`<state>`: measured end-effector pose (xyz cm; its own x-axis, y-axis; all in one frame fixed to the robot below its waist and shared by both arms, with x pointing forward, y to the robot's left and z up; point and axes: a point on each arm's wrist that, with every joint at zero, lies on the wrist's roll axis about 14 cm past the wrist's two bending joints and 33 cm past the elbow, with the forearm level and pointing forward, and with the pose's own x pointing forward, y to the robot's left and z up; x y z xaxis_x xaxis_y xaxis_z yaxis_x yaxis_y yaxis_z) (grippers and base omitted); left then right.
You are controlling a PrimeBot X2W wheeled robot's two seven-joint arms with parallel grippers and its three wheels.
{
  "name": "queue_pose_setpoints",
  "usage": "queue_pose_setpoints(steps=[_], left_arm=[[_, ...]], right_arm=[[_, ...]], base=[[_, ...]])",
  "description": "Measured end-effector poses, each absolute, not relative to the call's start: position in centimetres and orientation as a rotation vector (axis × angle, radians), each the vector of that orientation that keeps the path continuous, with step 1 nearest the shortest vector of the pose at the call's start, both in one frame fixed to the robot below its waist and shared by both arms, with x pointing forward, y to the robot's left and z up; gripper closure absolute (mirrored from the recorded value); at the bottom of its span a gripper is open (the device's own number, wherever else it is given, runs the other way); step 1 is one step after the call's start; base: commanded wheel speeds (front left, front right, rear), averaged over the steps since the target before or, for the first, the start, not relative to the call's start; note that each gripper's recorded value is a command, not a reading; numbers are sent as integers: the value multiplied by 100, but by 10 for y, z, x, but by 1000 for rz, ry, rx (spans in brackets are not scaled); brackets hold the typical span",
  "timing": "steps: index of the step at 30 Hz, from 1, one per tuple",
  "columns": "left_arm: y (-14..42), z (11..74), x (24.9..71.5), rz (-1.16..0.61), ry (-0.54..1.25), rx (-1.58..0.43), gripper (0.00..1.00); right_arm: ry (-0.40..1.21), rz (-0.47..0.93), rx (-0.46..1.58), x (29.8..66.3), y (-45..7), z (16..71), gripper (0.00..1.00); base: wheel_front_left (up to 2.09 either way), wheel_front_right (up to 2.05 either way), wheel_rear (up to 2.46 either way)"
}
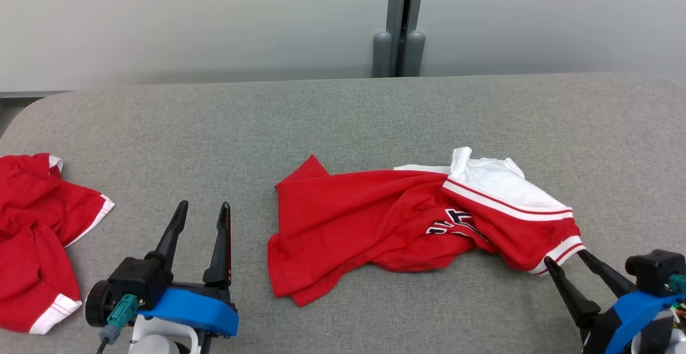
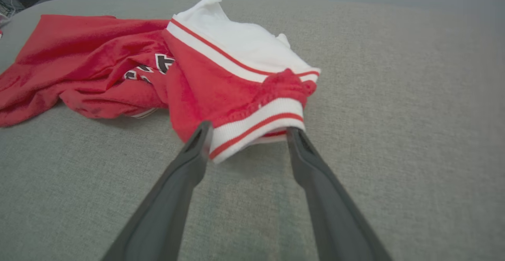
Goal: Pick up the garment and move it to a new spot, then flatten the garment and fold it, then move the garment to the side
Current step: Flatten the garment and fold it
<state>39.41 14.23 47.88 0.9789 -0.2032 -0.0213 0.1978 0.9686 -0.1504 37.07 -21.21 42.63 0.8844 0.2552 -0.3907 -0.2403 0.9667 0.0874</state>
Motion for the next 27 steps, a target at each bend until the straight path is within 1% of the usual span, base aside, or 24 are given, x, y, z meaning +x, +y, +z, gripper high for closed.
queue_pose_setpoints(steps=[6, 10, 14, 20, 27], left_arm=[[147, 479, 390, -184, 37, -153, 0], [149, 480, 389, -180, 34, -152, 0], [149, 479, 389, -177, 34, -153, 0], [149, 475, 395, -182, 44, -152, 0], [156, 467, 404, -168, 63, -140, 0]], right_arm=[[348, 180, 117, 361, -215, 444, 0], [428, 115, 140, 354, -229, 442, 0], [469, 78, 137, 361, -238, 455, 0], [500, 84, 125, 405, -237, 484, 0], [600, 100, 93, 462, -226, 479, 0]], base=[[0, 0, 0], [0, 0, 0], [0, 0, 0], [0, 0, 0], [0, 0, 0]])
